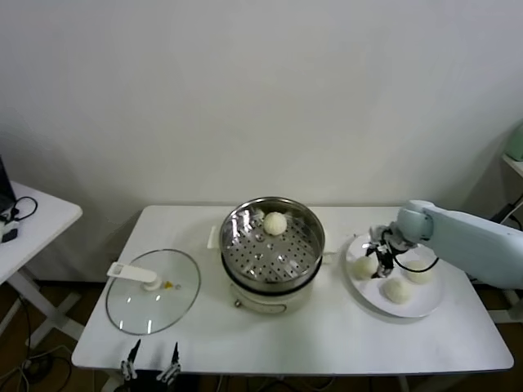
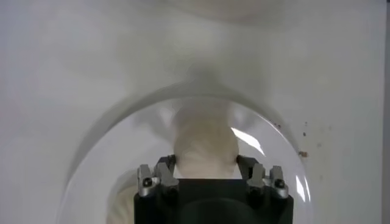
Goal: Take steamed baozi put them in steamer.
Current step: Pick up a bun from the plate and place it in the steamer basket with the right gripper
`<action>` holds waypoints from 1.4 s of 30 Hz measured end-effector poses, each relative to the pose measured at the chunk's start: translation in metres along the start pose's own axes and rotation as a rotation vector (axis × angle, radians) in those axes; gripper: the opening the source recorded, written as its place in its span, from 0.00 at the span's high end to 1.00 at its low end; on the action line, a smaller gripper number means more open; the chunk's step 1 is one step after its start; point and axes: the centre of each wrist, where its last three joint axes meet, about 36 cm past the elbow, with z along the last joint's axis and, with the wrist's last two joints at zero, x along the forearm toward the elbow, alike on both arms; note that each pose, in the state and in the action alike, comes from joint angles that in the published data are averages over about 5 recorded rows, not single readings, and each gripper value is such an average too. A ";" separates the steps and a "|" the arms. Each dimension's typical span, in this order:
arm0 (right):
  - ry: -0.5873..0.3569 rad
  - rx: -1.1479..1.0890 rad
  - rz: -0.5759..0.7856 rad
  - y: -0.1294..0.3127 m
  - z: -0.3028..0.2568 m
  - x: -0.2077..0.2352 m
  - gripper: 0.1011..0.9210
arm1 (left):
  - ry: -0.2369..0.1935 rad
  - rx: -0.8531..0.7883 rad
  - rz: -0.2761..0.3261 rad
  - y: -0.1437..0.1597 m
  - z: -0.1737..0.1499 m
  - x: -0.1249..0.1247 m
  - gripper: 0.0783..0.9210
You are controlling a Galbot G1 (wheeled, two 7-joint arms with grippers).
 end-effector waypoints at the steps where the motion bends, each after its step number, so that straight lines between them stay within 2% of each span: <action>1: -0.005 -0.002 0.001 0.001 0.002 0.003 0.31 | -0.001 -0.001 0.001 0.000 0.000 0.001 0.12; 10: -0.044 -0.020 0.006 0.008 0.014 0.039 0.32 | -0.005 -0.008 0.002 -0.002 -0.002 0.005 0.12; 22: -0.136 -0.016 0.016 -0.001 -0.009 0.132 0.32 | -0.010 -0.012 0.003 -0.001 -0.005 0.007 0.12; 33: -0.263 0.038 0.063 -0.013 -0.094 0.219 0.32 | -0.017 -0.013 0.010 -0.001 -0.007 0.007 0.12; 42: -0.288 0.104 0.072 -0.021 -0.179 0.233 0.32 | -0.020 -0.014 0.010 -0.001 -0.007 0.005 0.12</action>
